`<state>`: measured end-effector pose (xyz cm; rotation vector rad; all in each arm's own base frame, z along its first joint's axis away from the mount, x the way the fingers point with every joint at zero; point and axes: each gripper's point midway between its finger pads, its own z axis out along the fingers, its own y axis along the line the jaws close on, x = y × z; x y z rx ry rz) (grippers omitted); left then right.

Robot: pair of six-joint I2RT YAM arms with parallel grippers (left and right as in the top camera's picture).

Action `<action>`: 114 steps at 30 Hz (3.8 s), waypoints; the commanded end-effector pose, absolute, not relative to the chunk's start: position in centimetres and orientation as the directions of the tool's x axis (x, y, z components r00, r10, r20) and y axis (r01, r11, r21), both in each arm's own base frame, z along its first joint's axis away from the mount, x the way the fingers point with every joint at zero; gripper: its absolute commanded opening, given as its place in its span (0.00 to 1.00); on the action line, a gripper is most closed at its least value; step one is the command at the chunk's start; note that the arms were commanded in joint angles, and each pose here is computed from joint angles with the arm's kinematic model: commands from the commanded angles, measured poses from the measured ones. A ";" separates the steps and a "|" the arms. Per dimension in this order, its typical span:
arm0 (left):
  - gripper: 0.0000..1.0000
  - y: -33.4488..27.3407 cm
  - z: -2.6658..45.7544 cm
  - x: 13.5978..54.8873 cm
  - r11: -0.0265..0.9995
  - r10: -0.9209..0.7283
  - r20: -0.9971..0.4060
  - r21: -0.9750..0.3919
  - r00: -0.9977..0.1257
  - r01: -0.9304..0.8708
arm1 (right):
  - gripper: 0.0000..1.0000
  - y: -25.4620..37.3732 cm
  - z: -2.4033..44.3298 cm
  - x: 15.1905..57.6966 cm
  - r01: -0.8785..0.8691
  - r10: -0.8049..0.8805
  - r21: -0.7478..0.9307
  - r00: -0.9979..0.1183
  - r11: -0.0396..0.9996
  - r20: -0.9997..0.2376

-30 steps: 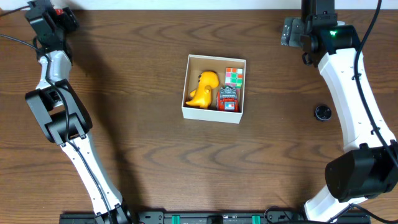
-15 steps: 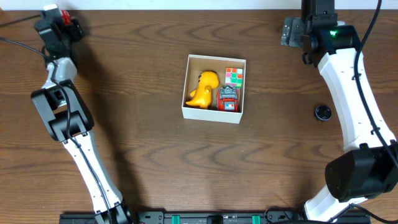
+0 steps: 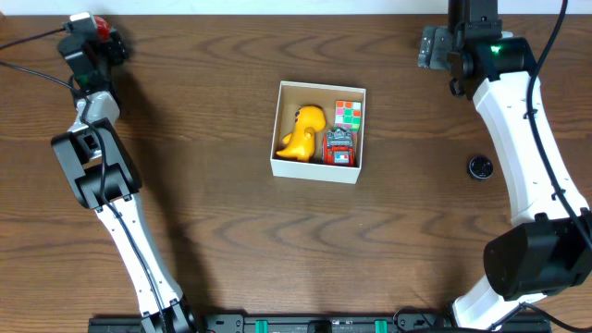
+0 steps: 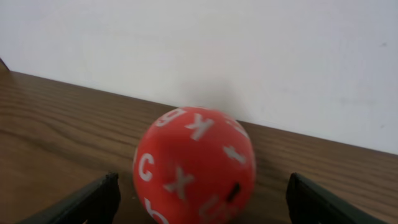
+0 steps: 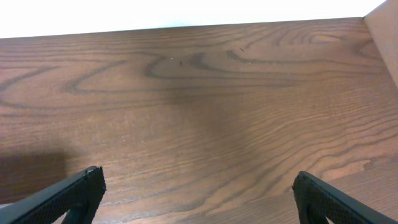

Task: Pack container

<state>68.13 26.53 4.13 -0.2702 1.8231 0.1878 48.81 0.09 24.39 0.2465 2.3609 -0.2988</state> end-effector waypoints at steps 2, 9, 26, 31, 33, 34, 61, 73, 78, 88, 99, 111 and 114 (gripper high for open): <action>0.86 26.5 0.3 67.7 0.962 -0.077 -0.957 0.002 -0.281 -0.271 | 0.99 0.0 24.5 48.8 0.277 0.103 -0.140 -0.709 0.951 -0.698; 0.88 25.6 1.1 68.4 0.971 -0.062 -0.966 0.000 -0.250 -0.239 | 0.99 0.0 24.5 48.8 0.277 0.103 -0.140 -0.709 0.951 -0.698; 0.91 25.8 1.4 69.4 0.971 -0.050 -0.974 0.004 -0.220 -0.240 | 0.99 0.0 24.5 48.8 0.277 0.103 -0.140 -0.709 0.951 -0.698; 0.90 25.5 -0.6 69.4 0.972 -0.060 -0.969 -0.002 -0.239 -0.236 | 0.99 0.0 24.5 48.8 0.277 0.103 -0.140 -0.709 0.951 -0.698; 0.90 25.4 -0.6 69.4 0.972 -0.060 -0.969 -0.002 -0.240 -0.236 | 0.99 0.0 24.5 48.8 0.276 0.103 -0.140 -0.709 0.951 -0.698; 0.90 25.5 -0.6 69.4 0.972 -0.060 -0.969 -0.002 -0.239 -0.237 | 0.99 0.0 24.5 48.8 0.276 0.103 -0.140 -0.709 0.951 -0.698; 0.11 28.2 -2.9 67.6 0.948 -0.109 -0.940 0.000 -0.325 -0.318 | 0.99 0.0 24.5 48.8 0.276 0.103 -0.140 -0.709 0.951 -0.698; 0.06 29.1 8.5 69.1 0.922 -0.219 -0.976 -0.208 0.004 -0.326 | 0.99 0.0 24.5 48.8 0.276 0.103 -0.140 -0.709 0.951 -0.698; 0.06 26.6 13.4 69.8 0.943 -0.273 -0.962 -0.269 0.004 -0.197 | 0.99 0.0 24.5 48.8 0.277 0.103 -0.140 -0.709 0.951 -0.698; 0.06 22.7 19.9 68.1 0.915 -0.403 -0.900 -0.392 -0.168 -0.095 | 0.99 0.0 24.5 48.8 0.276 0.103 -0.140 -0.709 0.951 -0.697; 0.06 14.5 25.9 61.3 0.869 -0.481 -0.744 -0.476 -0.464 -0.137 | 0.99 0.0 24.5 48.8 0.277 0.103 -0.140 -0.709 0.951 -0.698; 0.06 -6.4 28.8 49.2 0.721 -0.334 -0.373 -0.692 -0.866 0.020 | 0.99 0.0 24.5 48.8 0.277 0.103 -0.140 -0.709 0.951 -0.698; 0.06 -10.2 27.1 45.8 0.725 -0.240 -0.251 -0.689 -0.938 -0.001 | 0.99 0.0 24.5 48.8 0.276 0.103 -0.140 -0.709 0.951 -0.698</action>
